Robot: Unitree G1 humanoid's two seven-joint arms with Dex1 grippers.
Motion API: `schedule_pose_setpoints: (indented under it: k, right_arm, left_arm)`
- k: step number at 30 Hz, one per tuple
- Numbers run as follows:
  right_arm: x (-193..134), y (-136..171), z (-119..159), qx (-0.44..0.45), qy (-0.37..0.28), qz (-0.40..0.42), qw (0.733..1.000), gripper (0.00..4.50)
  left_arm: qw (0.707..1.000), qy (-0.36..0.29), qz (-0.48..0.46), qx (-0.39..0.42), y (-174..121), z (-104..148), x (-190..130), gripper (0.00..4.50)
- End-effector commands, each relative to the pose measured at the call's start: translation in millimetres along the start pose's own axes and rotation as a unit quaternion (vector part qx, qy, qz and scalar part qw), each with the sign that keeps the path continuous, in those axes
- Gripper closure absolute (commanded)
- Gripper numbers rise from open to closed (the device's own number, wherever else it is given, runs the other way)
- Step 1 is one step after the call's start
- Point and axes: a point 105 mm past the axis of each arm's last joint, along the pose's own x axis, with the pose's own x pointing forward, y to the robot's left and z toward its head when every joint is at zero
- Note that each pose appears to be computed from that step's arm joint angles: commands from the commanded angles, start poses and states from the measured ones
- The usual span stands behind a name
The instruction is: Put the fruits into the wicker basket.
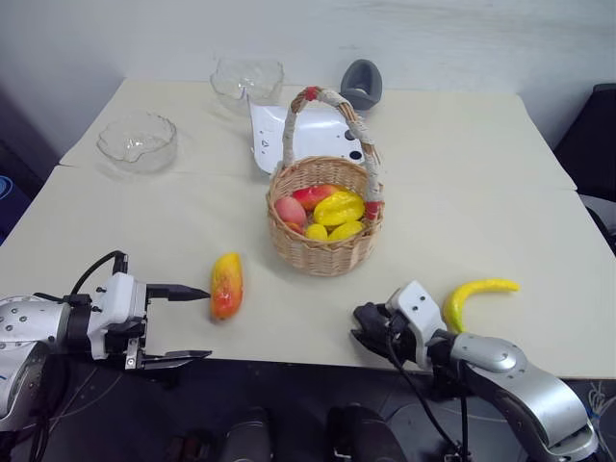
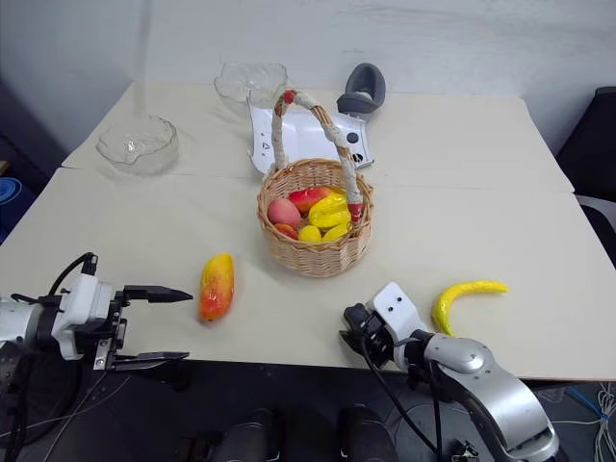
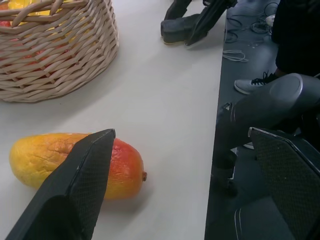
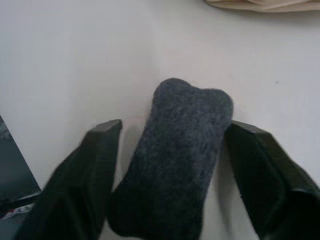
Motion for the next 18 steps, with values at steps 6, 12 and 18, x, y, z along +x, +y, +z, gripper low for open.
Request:
schedule_pose_setpoints:
  k: [6,12,18]
  right_arm:
    - [-52,2,50,-0.019,-0.137,0.082,0.987,3.33]
    - [-136,-125,48,-0.052,-0.102,-0.154,0.981,3.33]
    - [-172,-224,10,-0.051,-0.014,-0.293,0.955,3.33]
  left_arm:
    - [0.999,-0.05,-0.01,0.01,6,11,19,0.0]
    - [0.994,-0.11,0.02,-0.01,18,27,28,0.0]
    - [0.989,-0.145,0.028,-0.019,24,41,37,0.0]
